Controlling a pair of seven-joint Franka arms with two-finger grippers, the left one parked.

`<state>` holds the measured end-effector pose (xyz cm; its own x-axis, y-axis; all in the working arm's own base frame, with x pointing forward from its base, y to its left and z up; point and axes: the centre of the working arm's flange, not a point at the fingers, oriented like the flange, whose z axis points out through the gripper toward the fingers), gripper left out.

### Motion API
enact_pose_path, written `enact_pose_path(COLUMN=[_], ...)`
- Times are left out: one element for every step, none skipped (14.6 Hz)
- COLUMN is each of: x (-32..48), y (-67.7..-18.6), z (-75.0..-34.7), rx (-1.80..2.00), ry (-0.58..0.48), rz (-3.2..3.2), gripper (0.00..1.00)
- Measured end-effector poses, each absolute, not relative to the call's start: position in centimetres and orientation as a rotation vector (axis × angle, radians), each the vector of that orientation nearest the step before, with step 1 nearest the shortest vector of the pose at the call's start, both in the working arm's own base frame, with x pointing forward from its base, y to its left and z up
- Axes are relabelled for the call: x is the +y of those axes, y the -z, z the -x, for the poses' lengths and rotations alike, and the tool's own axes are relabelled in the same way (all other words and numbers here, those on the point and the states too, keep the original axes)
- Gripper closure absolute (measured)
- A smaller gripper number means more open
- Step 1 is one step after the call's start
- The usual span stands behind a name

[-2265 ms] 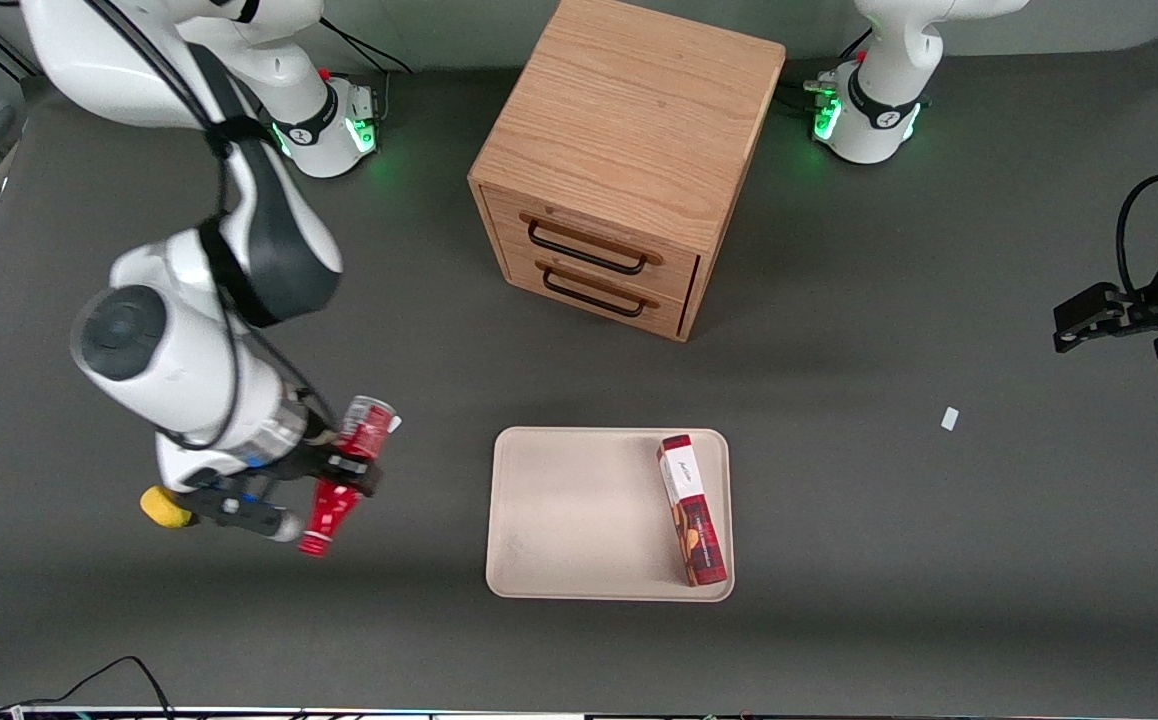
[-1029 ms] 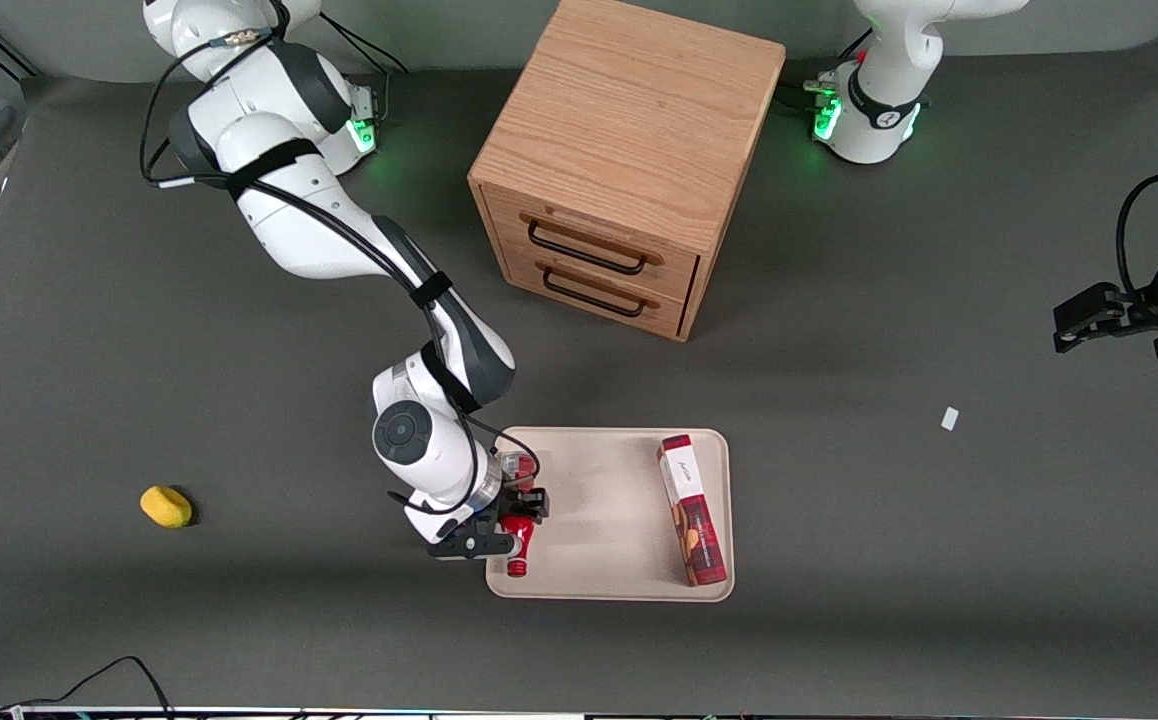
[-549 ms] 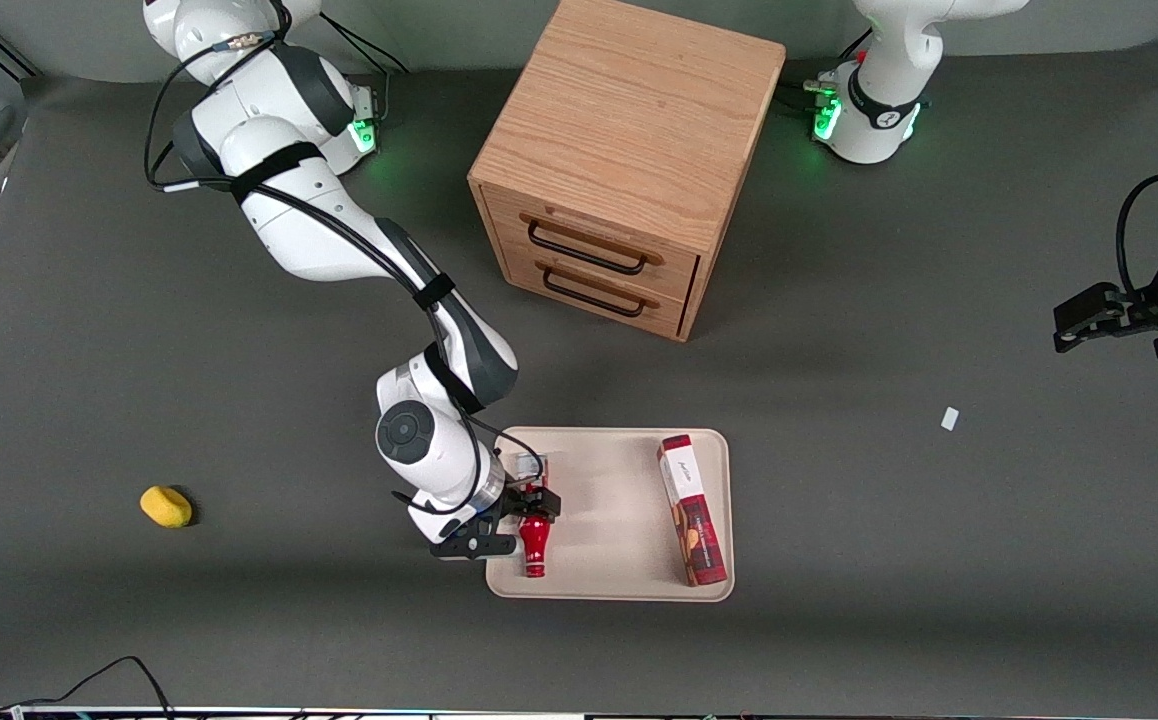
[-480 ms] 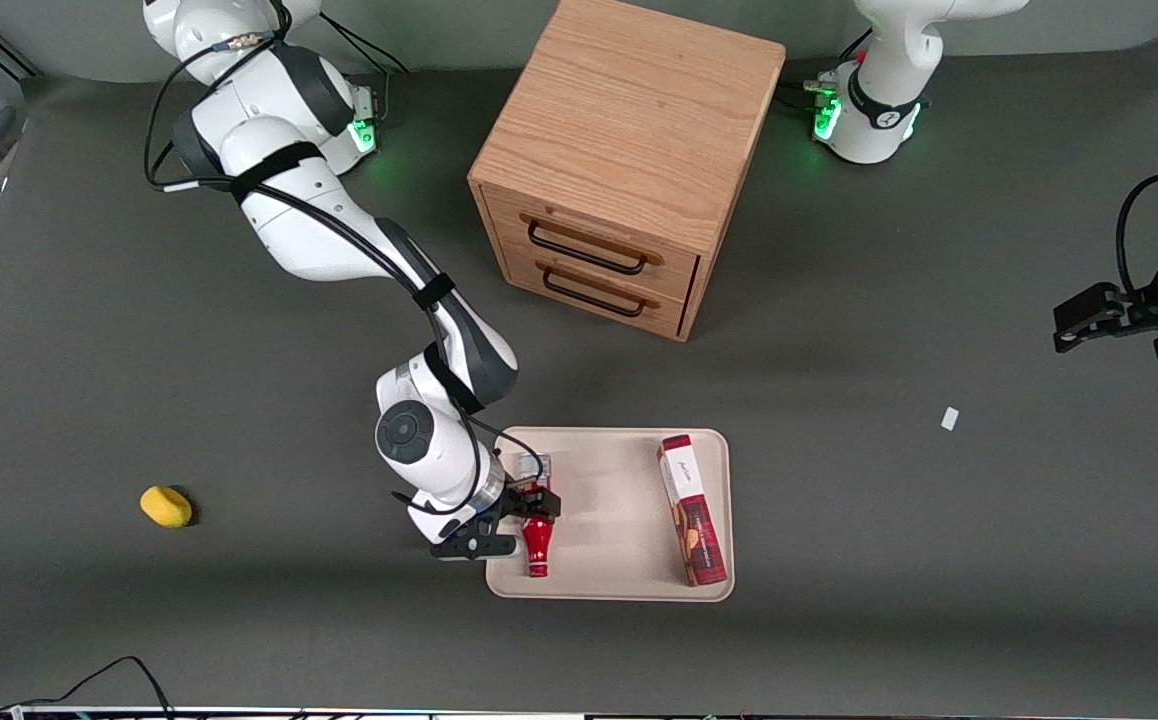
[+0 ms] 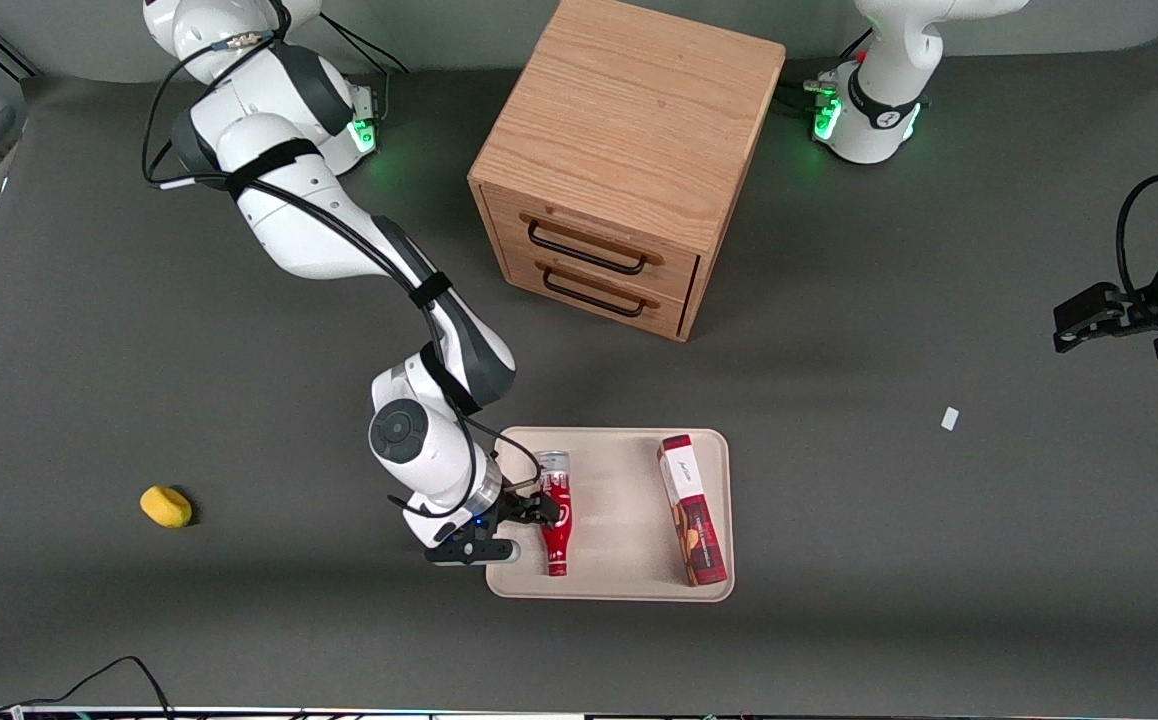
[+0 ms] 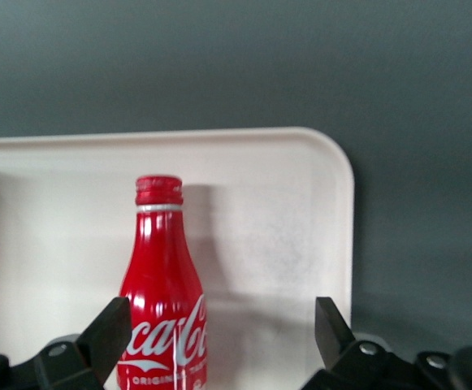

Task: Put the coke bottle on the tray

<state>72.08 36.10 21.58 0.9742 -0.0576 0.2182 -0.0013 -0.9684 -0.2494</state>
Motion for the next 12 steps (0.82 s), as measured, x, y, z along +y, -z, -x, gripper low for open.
enact_pose_path(x=[35.4, 34.0, 32.1, 29.8, 27.1, 23.8, 21.0, 18.4, 16.0, 13.7, 11.7, 9.8], y=[-23.2, -25.0, -27.1, -29.4, -31.8, -34.6, -36.8, -38.7, -40.8, -42.8, -44.7, -46.4], z=[-72.5, -73.0, -73.5, -73.8, -74.0, -73.9, -73.7, -73.4, -72.9, -72.4, -71.6, -70.7], rx=[0.054, 0.074, 0.097, 0.12, 0.144, 0.162, 0.167, 0.168, 0.175, 0.178, 0.18, 0.19], ry=[0.347, 0.353, 0.342, 0.317, 0.281, 0.23, 0.188, 0.147, 0.122, 0.114, 0.11, 0.106], rz=[2.87, 2.875, 2.889, 2.909, 2.933, 2.962, 2.986, 3.005, 3.018, 3.029, 3.043, 3.062], gripper=[0.0, 0.0, 0.0, 0.0, 0.0, 0.0, 0.0, 0.0, 0.0, 0.0, 0.0, 0.0])
